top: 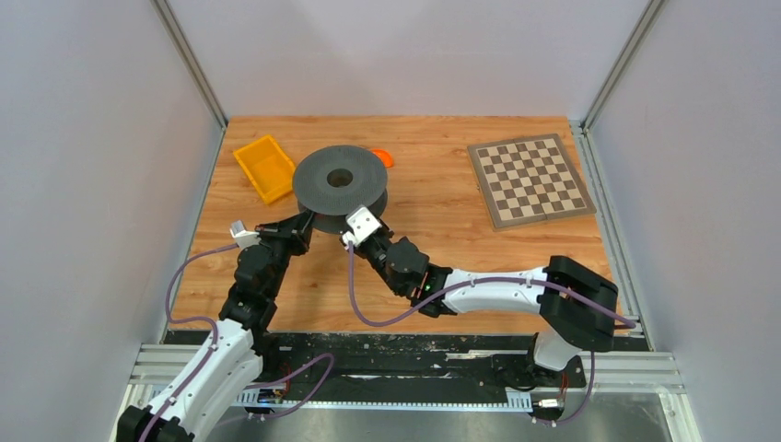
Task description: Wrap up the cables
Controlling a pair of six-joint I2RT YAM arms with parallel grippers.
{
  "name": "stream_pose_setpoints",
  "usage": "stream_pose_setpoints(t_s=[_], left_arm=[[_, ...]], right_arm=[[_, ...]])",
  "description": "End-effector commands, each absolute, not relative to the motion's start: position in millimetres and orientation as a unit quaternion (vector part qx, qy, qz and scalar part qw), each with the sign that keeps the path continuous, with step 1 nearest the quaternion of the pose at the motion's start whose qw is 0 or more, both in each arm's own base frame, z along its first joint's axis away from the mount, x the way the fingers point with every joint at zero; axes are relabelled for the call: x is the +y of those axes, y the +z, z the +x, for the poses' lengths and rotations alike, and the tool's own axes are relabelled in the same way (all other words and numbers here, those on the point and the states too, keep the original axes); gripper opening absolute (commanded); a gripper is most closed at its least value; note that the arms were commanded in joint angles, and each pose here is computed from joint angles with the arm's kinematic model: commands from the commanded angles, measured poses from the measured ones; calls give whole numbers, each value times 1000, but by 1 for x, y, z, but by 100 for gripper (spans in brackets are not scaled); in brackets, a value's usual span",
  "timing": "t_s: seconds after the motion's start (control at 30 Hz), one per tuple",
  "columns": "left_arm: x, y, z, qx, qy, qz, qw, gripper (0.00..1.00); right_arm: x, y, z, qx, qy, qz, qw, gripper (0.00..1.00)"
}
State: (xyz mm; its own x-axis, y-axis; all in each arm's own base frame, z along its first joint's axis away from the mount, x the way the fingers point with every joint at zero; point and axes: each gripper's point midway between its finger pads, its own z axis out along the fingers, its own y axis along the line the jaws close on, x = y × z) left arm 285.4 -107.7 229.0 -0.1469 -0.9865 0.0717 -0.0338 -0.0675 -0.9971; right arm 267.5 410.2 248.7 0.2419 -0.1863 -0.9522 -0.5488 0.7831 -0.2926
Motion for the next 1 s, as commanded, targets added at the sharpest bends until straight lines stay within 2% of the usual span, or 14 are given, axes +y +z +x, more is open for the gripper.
stream_pose_setpoints(t_s=[0.0, 0.47, 0.97], left_arm=[[-106, 284, 280, 466, -603, -455, 461, 0], [-105, 286, 281, 466, -601, -456, 463, 0], [-106, 285, 281, 471, -597, -455, 463, 0]], right_arm=[[404, 267, 260, 592, 155, -293, 734, 38], [385, 284, 238, 574, 192, -310, 733, 47], [363, 273, 187, 569, 259, -411, 663, 48]])
